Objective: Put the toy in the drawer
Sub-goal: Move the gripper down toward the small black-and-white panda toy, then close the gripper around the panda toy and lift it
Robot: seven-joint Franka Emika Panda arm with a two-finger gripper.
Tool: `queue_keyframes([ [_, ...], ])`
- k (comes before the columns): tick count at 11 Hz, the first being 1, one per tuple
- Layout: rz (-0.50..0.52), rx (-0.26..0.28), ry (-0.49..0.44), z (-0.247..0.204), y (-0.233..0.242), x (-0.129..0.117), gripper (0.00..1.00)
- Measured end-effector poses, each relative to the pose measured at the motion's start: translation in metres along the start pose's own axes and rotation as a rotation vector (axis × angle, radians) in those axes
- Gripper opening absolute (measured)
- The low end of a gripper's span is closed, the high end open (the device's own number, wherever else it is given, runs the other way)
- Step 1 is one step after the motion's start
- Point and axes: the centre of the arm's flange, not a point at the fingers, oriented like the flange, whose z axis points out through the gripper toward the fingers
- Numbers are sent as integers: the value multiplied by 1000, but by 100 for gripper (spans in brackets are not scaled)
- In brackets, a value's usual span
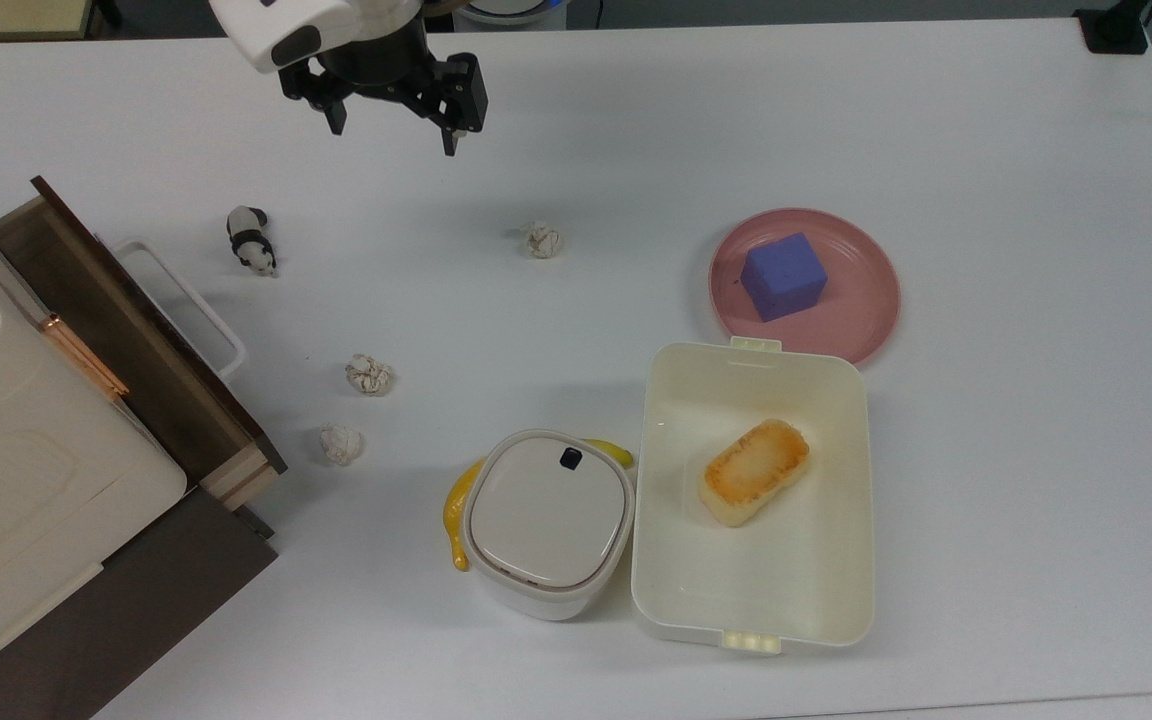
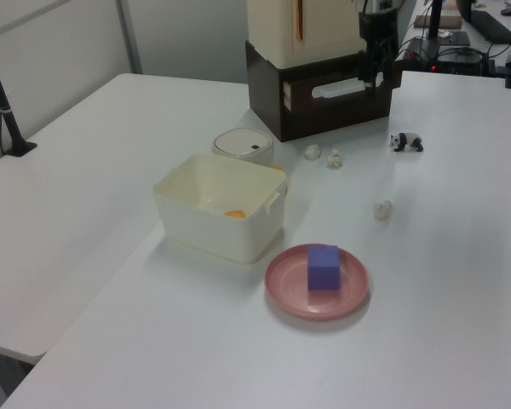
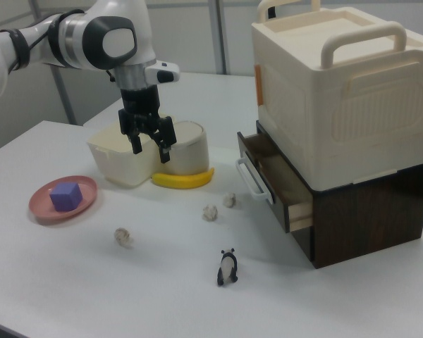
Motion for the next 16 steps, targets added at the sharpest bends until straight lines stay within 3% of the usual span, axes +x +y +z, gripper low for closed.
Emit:
queue_keyframes([
  [7,-15,-1,-4,3,5,3,100],
  [10,-33,-21,80,-1,15,13,100],
  [13,-90,-61,135,27,41,33,100],
  [16,-215,-80,54,79,66,38,100],
])
